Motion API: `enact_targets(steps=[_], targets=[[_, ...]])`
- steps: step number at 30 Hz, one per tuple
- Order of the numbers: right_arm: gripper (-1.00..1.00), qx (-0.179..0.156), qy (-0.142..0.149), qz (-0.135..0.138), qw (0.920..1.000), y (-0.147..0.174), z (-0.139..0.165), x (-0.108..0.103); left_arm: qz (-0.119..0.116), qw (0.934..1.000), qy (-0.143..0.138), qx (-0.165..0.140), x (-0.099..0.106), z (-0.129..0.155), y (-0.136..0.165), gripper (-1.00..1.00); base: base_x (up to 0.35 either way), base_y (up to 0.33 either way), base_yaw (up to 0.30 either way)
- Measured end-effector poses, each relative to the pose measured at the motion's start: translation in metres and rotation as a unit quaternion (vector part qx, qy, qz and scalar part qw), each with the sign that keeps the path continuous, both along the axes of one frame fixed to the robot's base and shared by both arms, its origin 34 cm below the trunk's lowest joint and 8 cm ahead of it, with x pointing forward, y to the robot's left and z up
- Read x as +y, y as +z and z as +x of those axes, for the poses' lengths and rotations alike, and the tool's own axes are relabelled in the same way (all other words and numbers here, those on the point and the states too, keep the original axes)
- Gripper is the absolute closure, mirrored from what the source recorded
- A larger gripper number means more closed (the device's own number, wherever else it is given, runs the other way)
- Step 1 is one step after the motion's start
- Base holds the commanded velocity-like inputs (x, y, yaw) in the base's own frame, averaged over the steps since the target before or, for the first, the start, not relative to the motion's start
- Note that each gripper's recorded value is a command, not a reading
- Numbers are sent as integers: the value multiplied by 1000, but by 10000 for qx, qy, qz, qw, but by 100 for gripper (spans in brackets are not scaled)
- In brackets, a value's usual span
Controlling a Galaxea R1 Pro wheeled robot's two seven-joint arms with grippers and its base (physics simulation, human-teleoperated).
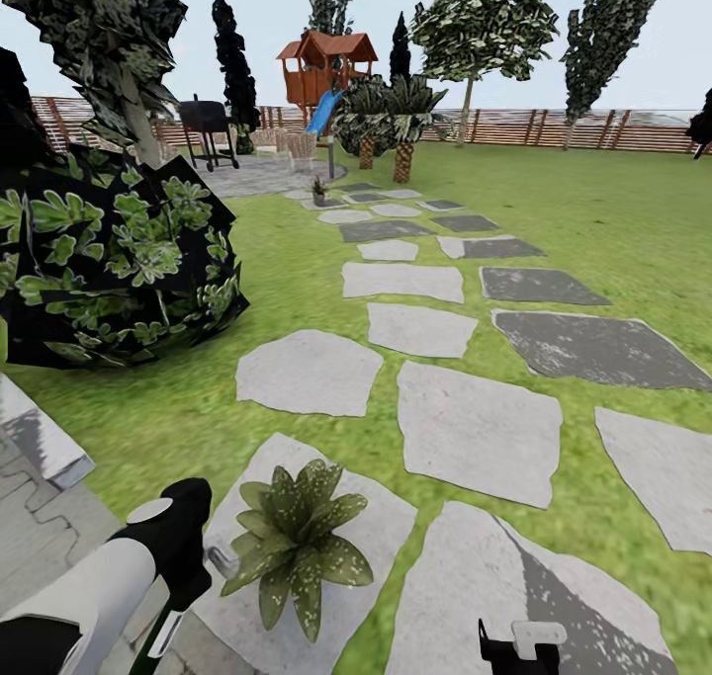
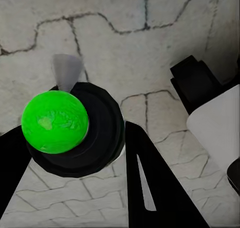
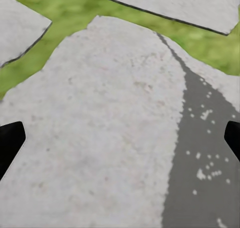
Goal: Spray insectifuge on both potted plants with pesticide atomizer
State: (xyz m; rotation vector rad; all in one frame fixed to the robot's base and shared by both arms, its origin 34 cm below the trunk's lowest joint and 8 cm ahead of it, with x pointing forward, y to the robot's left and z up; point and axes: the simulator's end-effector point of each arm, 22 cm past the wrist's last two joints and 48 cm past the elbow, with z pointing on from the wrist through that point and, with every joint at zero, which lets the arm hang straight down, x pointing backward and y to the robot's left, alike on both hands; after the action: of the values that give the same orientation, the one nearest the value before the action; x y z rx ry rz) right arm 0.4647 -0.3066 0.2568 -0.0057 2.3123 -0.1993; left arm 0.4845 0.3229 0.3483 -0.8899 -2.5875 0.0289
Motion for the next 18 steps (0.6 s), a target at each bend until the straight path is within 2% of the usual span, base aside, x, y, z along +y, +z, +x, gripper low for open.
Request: enact_targets(steps=[5, 10, 18], targets=[[-100, -1, -1, 1, 10000, 0, 0, 0, 142, 9999, -73, -53, 7, -3, -5, 100, -22, -168, 1], [-100, 0, 1, 2, 10000, 0, 0, 0, 118, 9999, -61, -63, 4, -3, -6, 100, -211, -199, 0], [-100, 3, 2, 4, 10000, 0, 0, 0, 33, 10000, 15, -62, 1, -4, -7, 100, -89, -20, 0]])
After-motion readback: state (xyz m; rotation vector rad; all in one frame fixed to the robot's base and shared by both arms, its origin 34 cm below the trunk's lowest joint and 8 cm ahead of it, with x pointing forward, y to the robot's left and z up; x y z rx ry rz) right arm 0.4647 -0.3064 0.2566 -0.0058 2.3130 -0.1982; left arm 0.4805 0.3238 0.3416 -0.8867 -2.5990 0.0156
